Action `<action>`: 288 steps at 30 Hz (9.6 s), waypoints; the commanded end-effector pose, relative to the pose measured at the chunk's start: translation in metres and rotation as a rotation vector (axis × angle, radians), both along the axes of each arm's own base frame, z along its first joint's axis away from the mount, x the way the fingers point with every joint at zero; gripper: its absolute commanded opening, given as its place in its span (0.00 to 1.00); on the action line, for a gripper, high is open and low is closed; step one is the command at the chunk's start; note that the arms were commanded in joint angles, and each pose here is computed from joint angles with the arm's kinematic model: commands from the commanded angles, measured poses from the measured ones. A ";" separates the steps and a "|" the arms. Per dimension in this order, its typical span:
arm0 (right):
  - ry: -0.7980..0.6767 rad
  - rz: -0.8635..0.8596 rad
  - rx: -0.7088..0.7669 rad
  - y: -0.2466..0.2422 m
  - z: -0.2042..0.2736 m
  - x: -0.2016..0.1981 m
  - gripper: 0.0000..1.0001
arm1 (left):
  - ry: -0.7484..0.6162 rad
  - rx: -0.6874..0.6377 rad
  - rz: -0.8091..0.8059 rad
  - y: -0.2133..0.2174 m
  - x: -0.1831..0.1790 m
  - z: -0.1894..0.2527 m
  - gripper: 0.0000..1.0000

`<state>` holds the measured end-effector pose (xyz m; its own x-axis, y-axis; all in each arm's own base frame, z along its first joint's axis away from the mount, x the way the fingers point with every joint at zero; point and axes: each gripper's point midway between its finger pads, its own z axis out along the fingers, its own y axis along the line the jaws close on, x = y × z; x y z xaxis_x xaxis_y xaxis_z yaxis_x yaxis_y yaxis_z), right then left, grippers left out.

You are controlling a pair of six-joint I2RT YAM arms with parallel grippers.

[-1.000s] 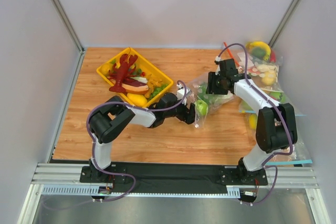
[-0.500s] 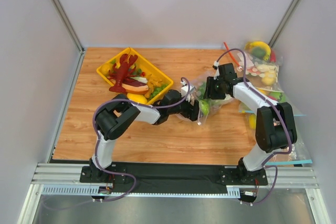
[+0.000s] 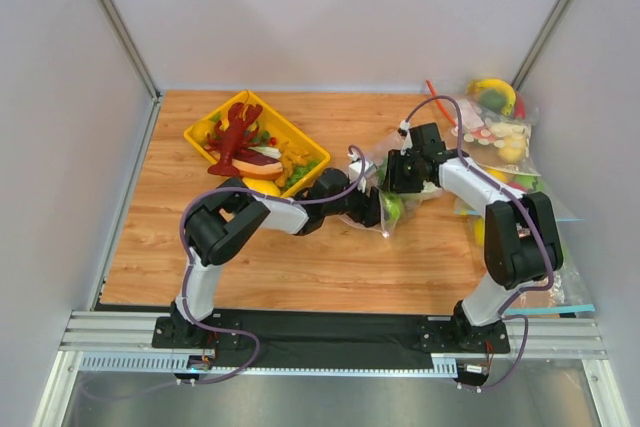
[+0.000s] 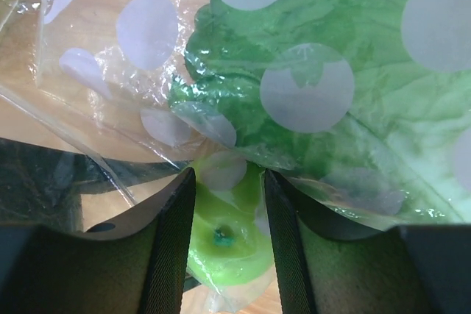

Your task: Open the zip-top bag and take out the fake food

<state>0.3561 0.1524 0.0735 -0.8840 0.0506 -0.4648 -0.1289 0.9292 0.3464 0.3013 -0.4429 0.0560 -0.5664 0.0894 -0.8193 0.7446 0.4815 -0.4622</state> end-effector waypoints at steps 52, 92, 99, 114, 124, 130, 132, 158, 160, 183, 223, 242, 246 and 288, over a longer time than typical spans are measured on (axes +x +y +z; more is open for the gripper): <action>0.003 -0.031 -0.004 -0.013 -0.004 0.011 0.45 | -0.192 0.258 0.756 0.307 0.070 0.176 0.13; -0.013 -0.008 0.031 -0.007 0.006 0.010 0.45 | -0.014 0.413 0.760 0.298 0.224 0.090 0.78; -0.015 -0.009 0.030 -0.007 0.007 0.011 0.45 | -0.019 0.411 0.769 0.300 0.221 0.098 0.99; -0.113 0.052 -0.008 0.009 0.034 0.005 0.48 | -0.218 0.285 0.722 0.276 0.173 0.208 0.99; -0.285 0.271 -0.041 0.080 0.087 -0.030 0.52 | -0.179 0.251 0.725 0.288 0.098 0.195 0.99; -0.270 0.349 -0.126 0.117 0.074 -0.048 0.53 | -0.132 0.260 0.719 0.298 0.066 0.179 0.99; -0.276 0.372 -0.179 0.127 0.068 -0.058 0.53 | -0.123 0.236 0.711 0.298 0.057 0.179 0.99; -0.354 0.260 -0.639 0.124 0.018 -0.039 0.17 | -0.180 0.163 0.647 0.296 0.023 0.195 0.99; -0.360 0.268 -0.626 0.126 0.021 -0.039 0.11 | -0.193 0.158 0.619 0.290 0.020 0.194 0.99; -0.395 0.322 -0.255 0.139 0.136 -0.063 0.00 | -0.307 -0.048 0.082 0.170 -0.029 0.192 0.68; -0.558 0.096 0.067 0.081 0.231 -0.038 0.66 | -0.204 0.009 0.125 0.080 0.019 0.090 0.94; -0.273 -0.152 -0.049 -0.014 0.038 0.079 0.58 | -0.240 -0.024 0.076 0.053 0.038 0.091 0.96; -0.190 -0.110 -0.030 -0.005 0.009 0.074 0.56 | -0.241 0.002 0.073 0.050 0.045 0.081 0.96; -0.169 -0.085 -0.047 -0.021 0.032 0.033 0.63 | -0.137 0.034 0.112 0.086 0.047 0.033 0.00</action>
<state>0.3914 0.1445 0.1082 -0.7825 0.1117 -0.6126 -0.1235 0.9364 0.3285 0.3485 -0.3529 0.0639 -0.5095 0.0934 -0.8554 0.7041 0.6167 -0.3521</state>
